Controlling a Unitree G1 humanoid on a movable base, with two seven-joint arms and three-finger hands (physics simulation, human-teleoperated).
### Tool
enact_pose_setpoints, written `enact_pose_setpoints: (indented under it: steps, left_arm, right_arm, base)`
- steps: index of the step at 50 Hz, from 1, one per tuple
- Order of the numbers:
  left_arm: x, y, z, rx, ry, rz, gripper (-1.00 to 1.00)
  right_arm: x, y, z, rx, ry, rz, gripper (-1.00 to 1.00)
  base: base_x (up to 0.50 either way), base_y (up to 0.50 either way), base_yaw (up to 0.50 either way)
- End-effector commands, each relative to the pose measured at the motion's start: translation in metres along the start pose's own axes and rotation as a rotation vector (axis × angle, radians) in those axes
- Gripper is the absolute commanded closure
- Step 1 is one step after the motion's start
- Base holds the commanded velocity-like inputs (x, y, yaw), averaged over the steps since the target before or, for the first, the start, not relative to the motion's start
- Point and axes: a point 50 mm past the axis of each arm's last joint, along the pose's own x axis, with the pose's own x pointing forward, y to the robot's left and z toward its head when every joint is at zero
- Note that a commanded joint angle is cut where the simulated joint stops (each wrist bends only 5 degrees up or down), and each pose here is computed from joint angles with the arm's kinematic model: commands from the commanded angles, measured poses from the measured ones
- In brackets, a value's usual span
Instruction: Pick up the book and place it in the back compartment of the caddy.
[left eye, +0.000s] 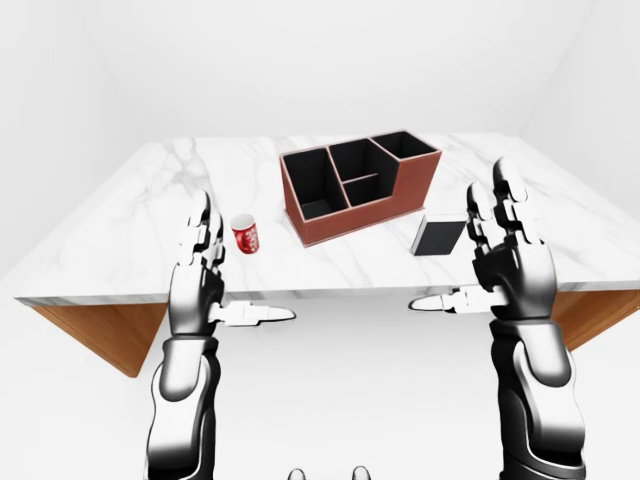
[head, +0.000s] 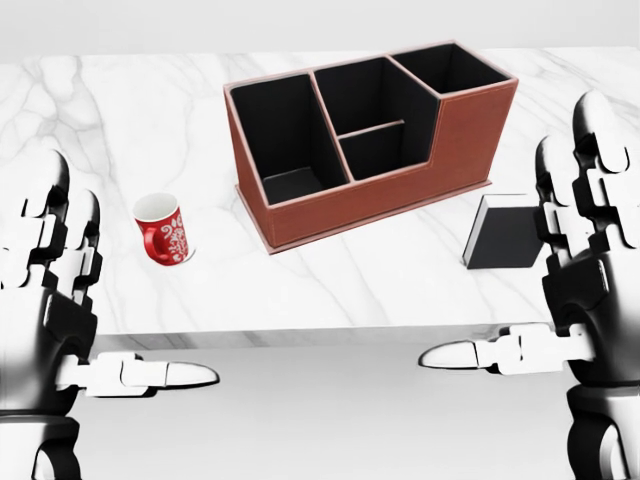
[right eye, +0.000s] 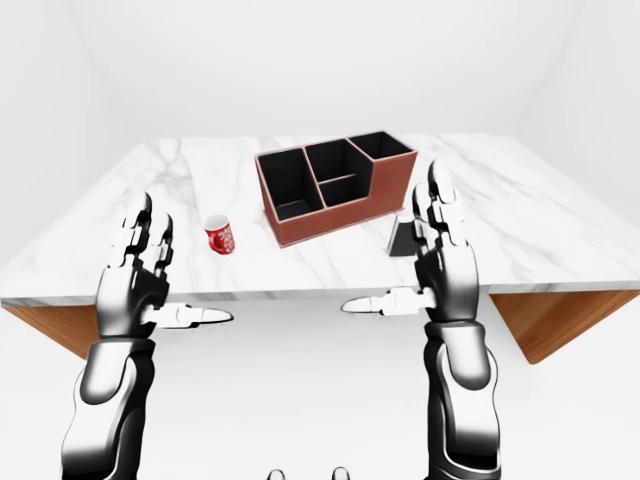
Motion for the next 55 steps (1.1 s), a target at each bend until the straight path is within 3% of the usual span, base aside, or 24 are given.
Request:
enact_pose_setpoints:
  steps: [1, 19, 42, 55]
  left_arm:
    - [0.001, 0.001, 0.006, 0.001, -0.027, 0.002, -1.0]
    - [0.001, 0.0, 0.007, 0.002, -0.034, -0.001, -1.0]
    - [0.0, -0.001, 0.003, 0.002, -0.014, -0.006, -1.0]
    - [0.0, -0.001, 0.003, 0.003, -0.014, -0.004, -1.0]
  right_arm:
    - [0.002, -0.007, 0.03, -0.03, -0.133, 0.004, -1.0]
    - [0.003, -0.011, 0.044, -0.061, -0.192, 0.005, -1.0]
    - [0.006, -0.015, 0.039, -0.082, -0.169, -0.011, -1.0]
    - [0.007, -0.012, 0.041, -0.125, -0.174, -0.009, -1.0]
  base:
    - [0.5, 0.0, 0.0]
    - [0.5, 0.0, 0.0]
    - [0.5, 0.0, 0.0]
    - [0.03, 0.0, 0.0]
